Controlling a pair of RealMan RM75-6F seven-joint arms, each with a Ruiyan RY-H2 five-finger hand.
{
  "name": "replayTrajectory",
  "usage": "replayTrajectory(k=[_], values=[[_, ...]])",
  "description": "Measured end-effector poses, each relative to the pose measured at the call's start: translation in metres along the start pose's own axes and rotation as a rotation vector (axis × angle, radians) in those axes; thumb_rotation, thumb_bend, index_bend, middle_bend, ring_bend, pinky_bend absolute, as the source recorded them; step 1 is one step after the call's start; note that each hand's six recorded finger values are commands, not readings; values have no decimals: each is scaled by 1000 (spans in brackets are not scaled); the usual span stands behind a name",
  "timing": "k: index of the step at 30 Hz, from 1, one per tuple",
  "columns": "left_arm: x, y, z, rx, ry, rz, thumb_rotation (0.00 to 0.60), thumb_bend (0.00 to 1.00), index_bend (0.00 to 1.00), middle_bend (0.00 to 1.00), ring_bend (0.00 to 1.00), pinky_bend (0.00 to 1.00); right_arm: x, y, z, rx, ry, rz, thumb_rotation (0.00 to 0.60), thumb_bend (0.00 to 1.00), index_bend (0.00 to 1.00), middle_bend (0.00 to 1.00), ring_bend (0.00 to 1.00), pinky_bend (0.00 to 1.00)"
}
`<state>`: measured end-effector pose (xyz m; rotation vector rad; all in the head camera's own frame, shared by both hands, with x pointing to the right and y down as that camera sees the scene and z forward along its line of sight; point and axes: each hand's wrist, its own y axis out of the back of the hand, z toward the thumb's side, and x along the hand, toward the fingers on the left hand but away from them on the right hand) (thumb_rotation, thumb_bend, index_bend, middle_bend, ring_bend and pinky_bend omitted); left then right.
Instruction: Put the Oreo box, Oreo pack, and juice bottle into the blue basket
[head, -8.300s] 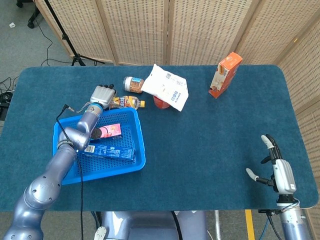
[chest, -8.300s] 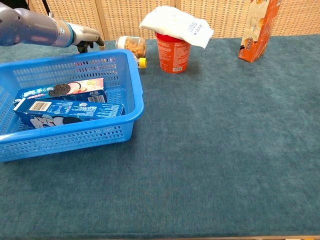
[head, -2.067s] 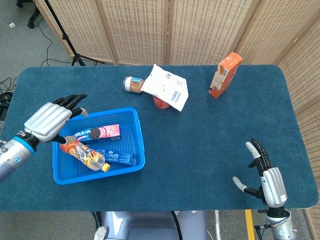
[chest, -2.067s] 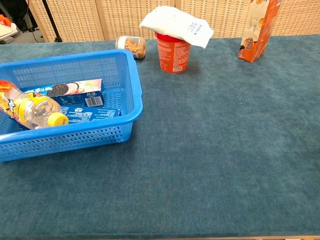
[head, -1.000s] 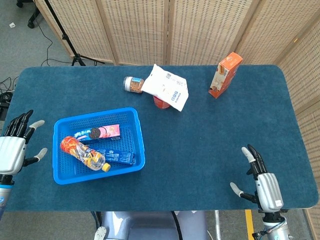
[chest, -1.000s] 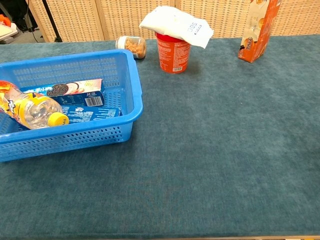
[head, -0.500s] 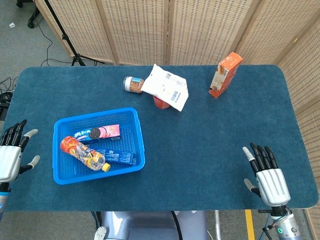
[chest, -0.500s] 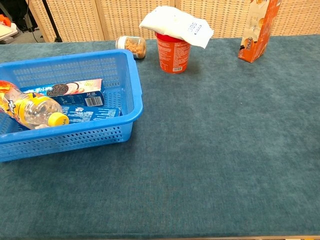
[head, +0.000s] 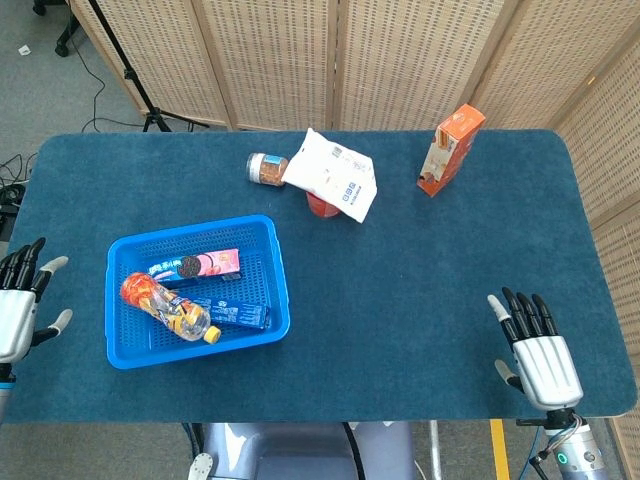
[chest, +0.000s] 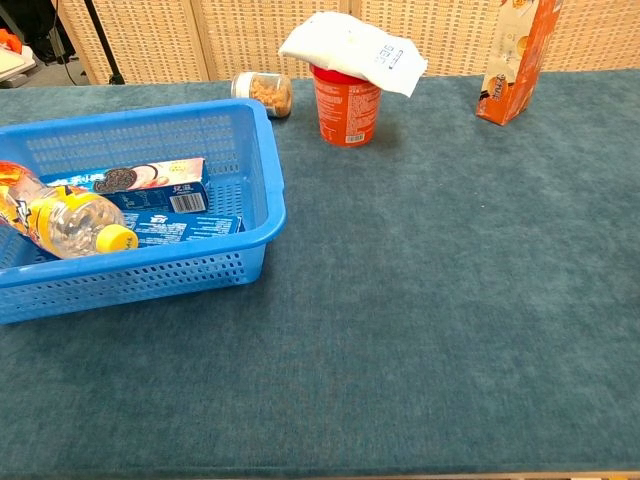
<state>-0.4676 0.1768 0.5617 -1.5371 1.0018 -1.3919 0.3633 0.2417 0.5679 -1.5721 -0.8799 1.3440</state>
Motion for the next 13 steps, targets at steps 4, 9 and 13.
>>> replayTrajectory(k=[4, 9, 13], values=[[1, 1, -4, 9, 17, 0, 600, 231, 222, 0, 0, 102, 0, 1, 5, -8, 12, 2, 600, 208, 0, 0, 0, 0], [0, 4, -2, 11, 13, 10, 600, 231, 222, 0, 0, 103, -1, -1, 9, -12, 20, 12, 600, 208, 0, 0, 0, 0], [-1, 5, -1, 11, 13, 12, 600, 232, 222, 0, 0, 102, -1, -2, 11, -14, 24, 14, 600, 208, 0, 0, 0, 0]])
